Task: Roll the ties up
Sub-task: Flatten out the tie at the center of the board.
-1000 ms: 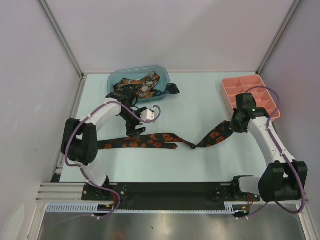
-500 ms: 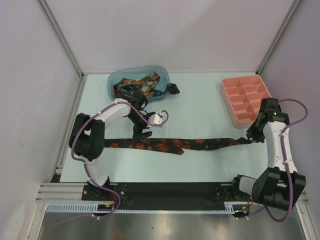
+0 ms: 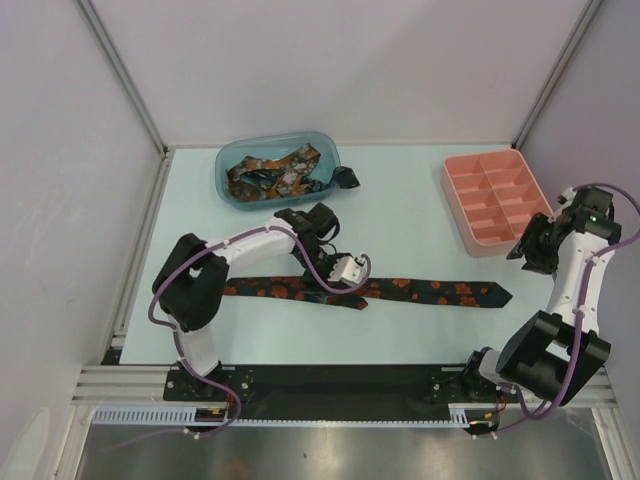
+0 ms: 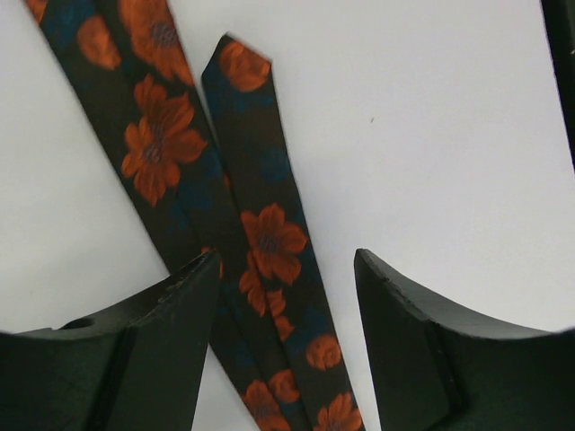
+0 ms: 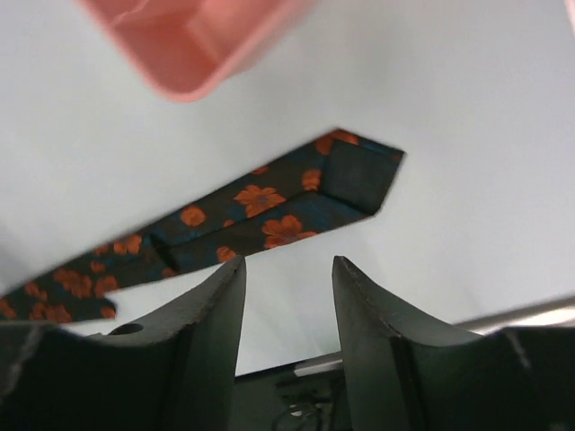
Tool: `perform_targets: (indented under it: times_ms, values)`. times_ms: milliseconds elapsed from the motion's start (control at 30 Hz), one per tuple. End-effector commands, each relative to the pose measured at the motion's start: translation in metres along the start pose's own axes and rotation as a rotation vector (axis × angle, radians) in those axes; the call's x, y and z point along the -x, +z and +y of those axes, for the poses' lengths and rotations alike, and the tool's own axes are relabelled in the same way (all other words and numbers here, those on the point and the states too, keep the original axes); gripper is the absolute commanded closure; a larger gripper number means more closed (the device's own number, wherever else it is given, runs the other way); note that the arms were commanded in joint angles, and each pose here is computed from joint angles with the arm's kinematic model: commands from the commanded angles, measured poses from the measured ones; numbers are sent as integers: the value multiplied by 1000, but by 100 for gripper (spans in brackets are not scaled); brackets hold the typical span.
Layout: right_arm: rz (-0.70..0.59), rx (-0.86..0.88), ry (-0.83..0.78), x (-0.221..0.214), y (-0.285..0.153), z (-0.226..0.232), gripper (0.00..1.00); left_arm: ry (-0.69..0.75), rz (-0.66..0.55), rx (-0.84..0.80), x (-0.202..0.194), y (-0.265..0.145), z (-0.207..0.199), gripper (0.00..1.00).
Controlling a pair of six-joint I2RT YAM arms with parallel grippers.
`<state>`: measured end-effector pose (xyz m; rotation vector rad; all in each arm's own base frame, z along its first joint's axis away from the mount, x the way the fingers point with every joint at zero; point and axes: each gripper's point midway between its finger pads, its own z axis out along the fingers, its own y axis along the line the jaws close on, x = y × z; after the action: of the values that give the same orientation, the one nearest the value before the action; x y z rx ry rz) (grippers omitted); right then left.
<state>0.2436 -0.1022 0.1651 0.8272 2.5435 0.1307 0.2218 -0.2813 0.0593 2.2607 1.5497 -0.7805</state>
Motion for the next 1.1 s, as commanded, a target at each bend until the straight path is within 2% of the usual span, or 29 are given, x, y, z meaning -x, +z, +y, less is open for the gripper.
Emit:
perform_targets:
  times_ms: [0, 133, 267, 367, 700, 1067]
  values:
    - [13, 229, -295, -4, 0, 31, 51, 59, -36, 4, 22, 20, -2, 36]
    - [69, 224, -348, -17, 10, 22, 52, 72, 8, -23, 13, 36, -12, 42]
    - [50, 254, -346, -17, 11, 23, 50, 79, 103, -18, -8, 48, -17, 45]
    - [35, 290, -337, -17, 9, 31, 50, 75, 126, 28, -10, 52, -7, 48]
    - [31, 324, -357, -19, 5, 39, 47, 121, 86, 56, 4, 36, -12, 53]
    - [53, 320, -369, -20, 12, 40, 46, 103, 188, 72, -23, 52, 3, 57]
